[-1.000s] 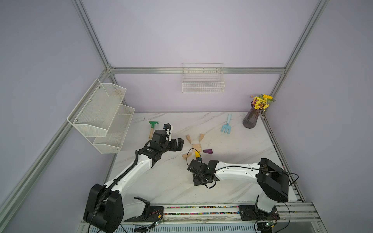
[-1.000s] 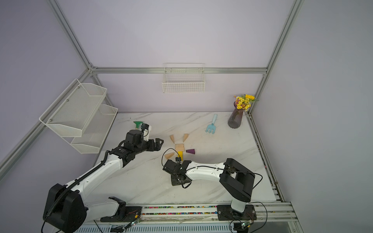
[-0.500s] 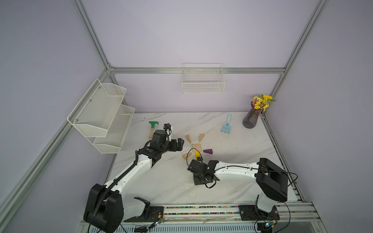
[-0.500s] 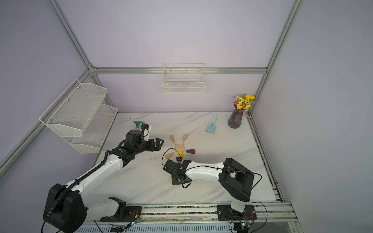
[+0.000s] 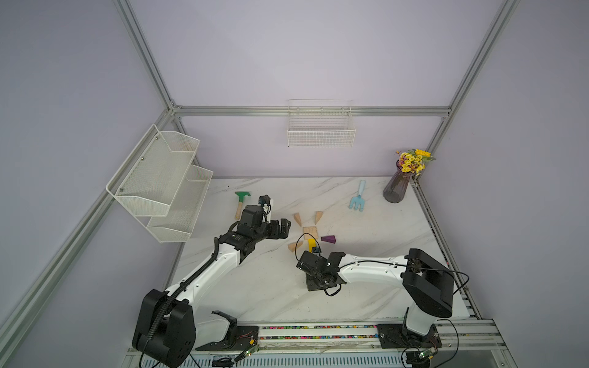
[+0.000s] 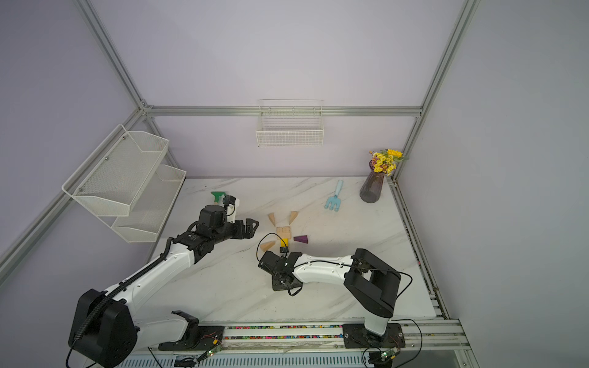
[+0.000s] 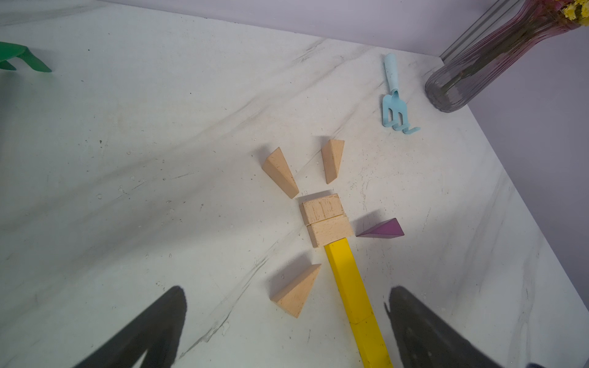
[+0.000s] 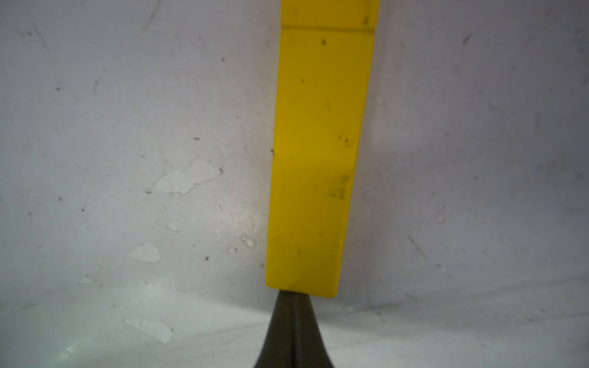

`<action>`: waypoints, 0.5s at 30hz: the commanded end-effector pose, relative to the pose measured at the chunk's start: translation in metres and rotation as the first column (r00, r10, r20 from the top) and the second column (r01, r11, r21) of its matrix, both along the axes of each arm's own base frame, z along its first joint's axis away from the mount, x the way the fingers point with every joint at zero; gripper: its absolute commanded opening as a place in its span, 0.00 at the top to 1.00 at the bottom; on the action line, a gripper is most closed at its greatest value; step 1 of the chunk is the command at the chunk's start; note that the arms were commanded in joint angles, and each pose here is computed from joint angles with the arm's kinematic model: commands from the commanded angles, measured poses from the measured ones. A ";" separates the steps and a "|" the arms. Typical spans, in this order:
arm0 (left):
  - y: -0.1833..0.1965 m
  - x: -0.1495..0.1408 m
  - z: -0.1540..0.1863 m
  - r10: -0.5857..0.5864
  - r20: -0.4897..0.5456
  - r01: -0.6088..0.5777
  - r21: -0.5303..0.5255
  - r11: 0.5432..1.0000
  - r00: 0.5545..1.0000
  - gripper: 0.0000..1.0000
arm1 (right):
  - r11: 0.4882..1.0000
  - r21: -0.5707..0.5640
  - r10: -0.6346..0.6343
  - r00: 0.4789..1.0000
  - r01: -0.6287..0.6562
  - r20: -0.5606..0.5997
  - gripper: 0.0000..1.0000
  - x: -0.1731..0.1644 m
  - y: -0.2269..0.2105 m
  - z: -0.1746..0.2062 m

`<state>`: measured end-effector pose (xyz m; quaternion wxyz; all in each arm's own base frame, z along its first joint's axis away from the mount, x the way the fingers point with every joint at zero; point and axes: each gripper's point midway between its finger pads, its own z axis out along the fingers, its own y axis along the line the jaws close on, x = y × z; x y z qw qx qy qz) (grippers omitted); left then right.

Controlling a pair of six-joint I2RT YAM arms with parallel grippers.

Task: Assemble a small pinwheel with building blocks
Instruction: Adjust the building block at the center of the board.

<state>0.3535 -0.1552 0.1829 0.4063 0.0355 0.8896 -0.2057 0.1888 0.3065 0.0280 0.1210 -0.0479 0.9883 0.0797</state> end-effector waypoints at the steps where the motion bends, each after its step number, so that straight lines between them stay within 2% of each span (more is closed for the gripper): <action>1: -0.002 0.008 0.013 0.006 0.044 -0.005 -0.033 0.999 0.999 0.00 | 1.000 -0.015 -0.021 1.000 0.022 0.019 1.00 0.007 -0.003 -0.003; 7: -0.002 0.008 0.014 0.006 0.045 -0.005 -0.033 0.999 0.999 0.00 | 1.000 -0.002 -0.011 1.000 0.011 0.013 1.00 0.006 0.000 -0.002; 13: -0.002 0.009 0.017 0.010 0.053 -0.008 -0.033 0.999 0.999 0.00 | 0.999 0.040 0.027 0.999 -0.028 0.040 1.00 0.003 0.010 0.023; 15: -0.001 0.009 0.019 0.015 0.057 -0.013 -0.032 0.999 0.998 0.00 | 0.998 0.054 0.031 0.998 -0.035 0.058 0.94 0.002 0.012 0.037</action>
